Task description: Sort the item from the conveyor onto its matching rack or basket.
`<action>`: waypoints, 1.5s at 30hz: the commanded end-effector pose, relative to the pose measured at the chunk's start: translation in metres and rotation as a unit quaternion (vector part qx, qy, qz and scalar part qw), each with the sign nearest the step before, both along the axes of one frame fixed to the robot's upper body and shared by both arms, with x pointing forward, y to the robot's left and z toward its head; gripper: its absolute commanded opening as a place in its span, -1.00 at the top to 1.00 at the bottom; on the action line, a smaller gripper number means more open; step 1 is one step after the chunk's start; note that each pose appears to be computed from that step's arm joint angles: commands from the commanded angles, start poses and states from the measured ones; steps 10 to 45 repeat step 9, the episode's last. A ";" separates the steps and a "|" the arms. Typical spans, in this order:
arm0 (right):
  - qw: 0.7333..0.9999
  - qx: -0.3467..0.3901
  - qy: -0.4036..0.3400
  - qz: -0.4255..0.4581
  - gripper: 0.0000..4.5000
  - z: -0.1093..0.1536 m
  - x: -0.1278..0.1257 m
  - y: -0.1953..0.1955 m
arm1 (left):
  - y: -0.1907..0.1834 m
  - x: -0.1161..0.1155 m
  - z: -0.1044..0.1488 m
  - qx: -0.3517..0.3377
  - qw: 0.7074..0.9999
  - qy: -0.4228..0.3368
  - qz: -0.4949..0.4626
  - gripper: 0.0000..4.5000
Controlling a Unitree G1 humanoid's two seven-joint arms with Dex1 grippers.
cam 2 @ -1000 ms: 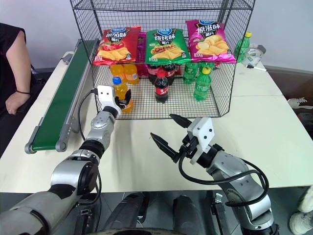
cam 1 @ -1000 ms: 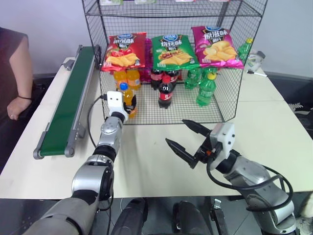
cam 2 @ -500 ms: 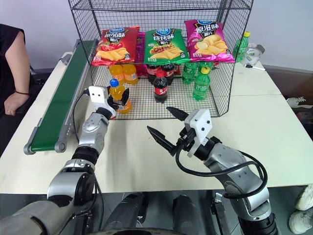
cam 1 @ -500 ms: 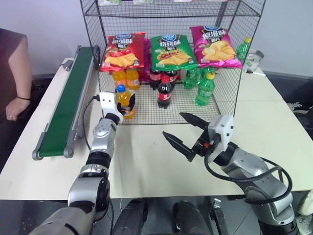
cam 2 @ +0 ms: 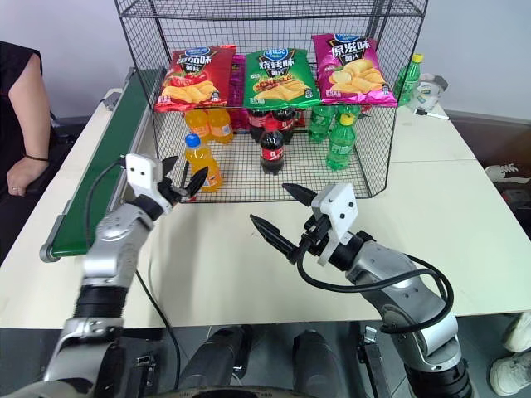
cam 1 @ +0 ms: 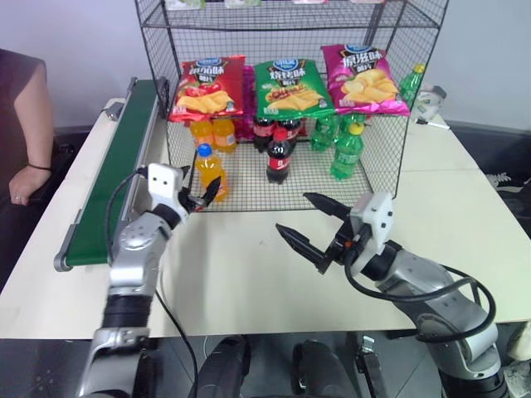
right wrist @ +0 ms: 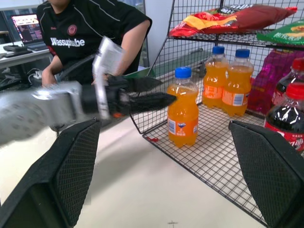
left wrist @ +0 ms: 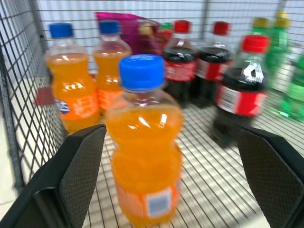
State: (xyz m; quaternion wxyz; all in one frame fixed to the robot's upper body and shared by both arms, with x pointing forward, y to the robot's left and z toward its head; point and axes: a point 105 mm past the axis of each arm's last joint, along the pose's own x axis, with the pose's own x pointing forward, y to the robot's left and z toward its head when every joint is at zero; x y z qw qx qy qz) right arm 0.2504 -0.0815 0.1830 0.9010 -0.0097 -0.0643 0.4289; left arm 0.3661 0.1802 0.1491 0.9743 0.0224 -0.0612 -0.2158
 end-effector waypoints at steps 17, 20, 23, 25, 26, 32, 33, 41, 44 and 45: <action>1.000 0.006 -0.020 0.014 -1.00 0.004 -0.007 -0.006 | 0.056 -0.055 0.018 0.049 0.998 0.044 -0.020 -0.98; 1.000 0.006 -0.020 0.014 -1.00 0.004 -0.007 -0.006 | 0.056 -0.055 0.018 0.049 0.998 0.044 -0.020 -0.98; 1.000 0.006 -0.020 0.014 -1.00 0.004 -0.007 -0.006 | 0.056 -0.055 0.018 0.049 0.998 0.044 -0.020 -0.98; 1.000 0.006 -0.020 0.014 -1.00 0.004 -0.007 -0.006 | 0.056 -0.055 0.018 0.049 0.998 0.044 -0.020 -0.98; 1.000 0.006 -0.020 0.014 -1.00 0.004 -0.007 -0.006 | 0.056 -0.055 0.018 0.049 0.998 0.044 -0.020 -0.98; 1.000 0.006 -0.020 0.014 -1.00 0.004 -0.007 -0.006 | 0.056 -0.055 0.018 0.049 0.998 0.044 -0.020 -0.98; 1.000 0.006 -0.020 0.014 -1.00 0.004 -0.007 -0.006 | 0.056 -0.055 0.018 0.049 0.998 0.044 -0.020 -0.98; 1.000 0.006 -0.020 0.014 -1.00 0.004 -0.007 -0.006 | 0.056 -0.055 0.018 0.049 0.998 0.044 -0.020 -0.98; 1.000 0.006 -0.020 0.014 -1.00 0.004 -0.007 -0.006 | 0.056 -0.055 0.018 0.049 0.998 0.044 -0.020 -0.98; 1.000 0.006 -0.020 0.014 -1.00 0.004 -0.007 -0.006 | 0.056 -0.055 0.018 0.049 0.998 0.044 -0.020 -0.98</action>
